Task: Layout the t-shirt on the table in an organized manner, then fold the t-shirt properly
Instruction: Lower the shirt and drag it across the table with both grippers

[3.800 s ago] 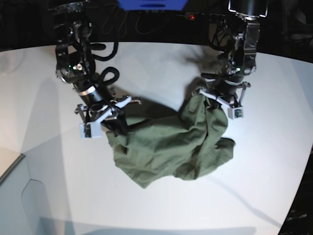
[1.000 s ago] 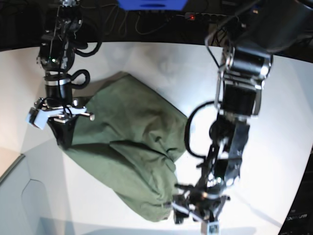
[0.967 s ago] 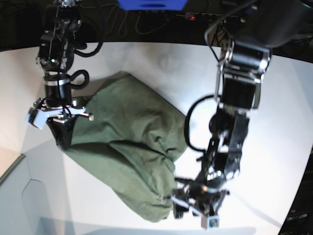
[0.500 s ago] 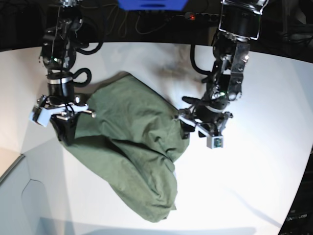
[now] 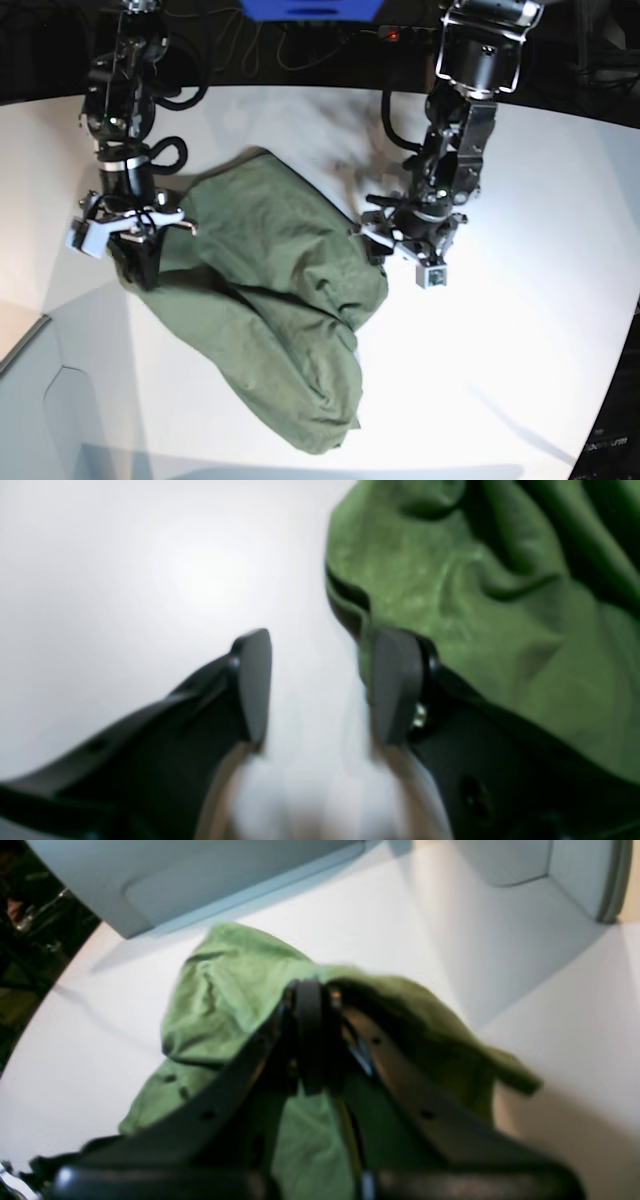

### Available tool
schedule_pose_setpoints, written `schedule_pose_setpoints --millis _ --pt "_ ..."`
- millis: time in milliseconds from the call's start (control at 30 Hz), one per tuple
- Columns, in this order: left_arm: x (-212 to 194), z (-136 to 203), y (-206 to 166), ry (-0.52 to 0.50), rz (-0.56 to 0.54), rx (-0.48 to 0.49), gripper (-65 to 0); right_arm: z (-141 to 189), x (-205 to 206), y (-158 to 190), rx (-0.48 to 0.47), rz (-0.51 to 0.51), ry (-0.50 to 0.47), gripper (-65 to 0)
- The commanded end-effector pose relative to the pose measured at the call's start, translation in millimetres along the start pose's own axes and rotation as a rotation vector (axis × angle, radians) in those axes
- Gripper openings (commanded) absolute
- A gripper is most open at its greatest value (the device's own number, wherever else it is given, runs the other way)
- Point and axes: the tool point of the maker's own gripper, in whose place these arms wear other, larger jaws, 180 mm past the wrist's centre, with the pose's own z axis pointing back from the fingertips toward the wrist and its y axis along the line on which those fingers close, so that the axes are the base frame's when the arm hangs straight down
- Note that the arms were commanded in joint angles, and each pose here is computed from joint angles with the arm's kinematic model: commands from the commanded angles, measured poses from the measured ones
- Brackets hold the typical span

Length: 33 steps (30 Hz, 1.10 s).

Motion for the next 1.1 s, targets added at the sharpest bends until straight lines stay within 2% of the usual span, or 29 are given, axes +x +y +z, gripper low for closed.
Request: schedule_pose_setpoints --millis 0,167,267,533,700,733,767,867,967,1000,1067 --pt "9.1 1.7 -2.6 -0.012 -0.001 -0.009 -32.9 -0.6 12.1 4.0 0.019 -0.001 -0.040 -65.0" --pt "32.7 24.3 -16.7 -0.108 -0.006 -0.048 -32.9 -0.2 10.8 4.4 0.020 -0.003 -0.036 -65.0" --pt "37.1 24.4 -19.4 -0.118 -0.006 -0.053 -32.9 -1.0 11.9 4.8 0.021 -0.003 -0.039 -65.0" --pt "10.1 -5.2 -19.4 -0.008 0.024 -0.032 -32.9 -0.6 11.3 4.6 0.020 -0.003 -0.037 -65.0" --pt "12.3 -10.8 -26.0 -0.002 0.027 -0.040 -34.1 -0.2 10.8 4.4 0.020 -0.003 -0.036 -65.0" --pt "12.3 -10.8 -26.0 -0.002 0.027 -0.040 -36.8 -0.2 10.8 4.4 0.020 -0.003 -0.036 -65.0" --pt "14.6 -10.4 -24.8 -0.008 0.031 -0.038 -42.1 -0.2 10.8 4.4 0.020 -0.003 -0.036 -65.0" --pt "23.4 -9.1 -21.0 -0.028 0.029 -0.033 -65.0 -0.2 10.8 4.4 0.020 -0.003 -0.036 -65.0" --pt "58.1 1.6 5.0 -0.116 0.050 0.009 -63.0 -0.4 6.1 4.1 0.019 -0.004 -0.023 -65.0" --pt "71.2 7.6 12.7 -0.151 0.065 0.022 -65.0 -0.7 2.7 6.6 0.026 -0.006 -0.015 -65.0" --pt "112.3 27.2 37.1 -0.265 0.080 0.063 -64.9 -1.4 -4.7 13.8 0.045 -0.012 0.004 -65.0"
